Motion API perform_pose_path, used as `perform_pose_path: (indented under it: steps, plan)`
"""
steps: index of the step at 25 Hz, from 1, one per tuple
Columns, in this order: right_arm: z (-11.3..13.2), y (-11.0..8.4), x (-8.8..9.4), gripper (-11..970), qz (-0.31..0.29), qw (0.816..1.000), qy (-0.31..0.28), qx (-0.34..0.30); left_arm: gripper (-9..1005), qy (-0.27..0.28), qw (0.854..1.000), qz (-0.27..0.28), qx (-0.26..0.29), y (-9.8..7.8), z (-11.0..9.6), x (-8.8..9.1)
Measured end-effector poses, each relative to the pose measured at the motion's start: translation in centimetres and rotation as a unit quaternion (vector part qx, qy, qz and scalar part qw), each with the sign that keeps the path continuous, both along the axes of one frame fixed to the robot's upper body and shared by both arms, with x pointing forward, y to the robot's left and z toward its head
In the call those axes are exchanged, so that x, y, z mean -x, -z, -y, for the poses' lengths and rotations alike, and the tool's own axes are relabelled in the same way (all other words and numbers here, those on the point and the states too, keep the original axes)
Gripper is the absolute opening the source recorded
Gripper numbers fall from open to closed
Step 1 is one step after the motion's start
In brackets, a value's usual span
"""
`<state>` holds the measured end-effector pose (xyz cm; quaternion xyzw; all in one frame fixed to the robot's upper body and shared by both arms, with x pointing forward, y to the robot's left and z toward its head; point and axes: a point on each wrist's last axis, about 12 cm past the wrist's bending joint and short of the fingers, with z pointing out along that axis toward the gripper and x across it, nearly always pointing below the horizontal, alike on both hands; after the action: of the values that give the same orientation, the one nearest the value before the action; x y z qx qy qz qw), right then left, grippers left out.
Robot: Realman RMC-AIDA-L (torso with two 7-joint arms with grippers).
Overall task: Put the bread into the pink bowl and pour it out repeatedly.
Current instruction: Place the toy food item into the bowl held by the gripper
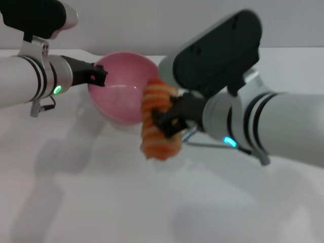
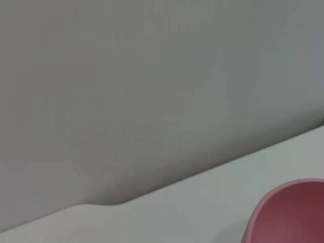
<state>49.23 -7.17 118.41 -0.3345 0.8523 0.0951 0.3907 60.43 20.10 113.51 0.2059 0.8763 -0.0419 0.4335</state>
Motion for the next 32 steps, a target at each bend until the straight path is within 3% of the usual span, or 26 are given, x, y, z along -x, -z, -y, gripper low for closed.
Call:
perform_pose_path:
  steps: [7, 18, 32]
  plan:
    - [1.4, -1.6, -1.8, 370, 0.048, 0.998, 0.029, 0.017, 50, 0.011, 1.0, -0.025, 0.006, 0.6, 1.1, 1.1]
    - [1.5, 1.0, -3.5, 293, 0.048, 0.998, 0.03, 0.018, 50, 0.038, 0.998, -0.041, 0.033, 0.5, 3.2, 2.1]
    - [1.0, 4.1, -4.8, 238, 0.044, 0.999, -0.001, -0.002, 50, 0.046, 0.997, -0.043, 0.041, 0.4, 3.7, 2.4]
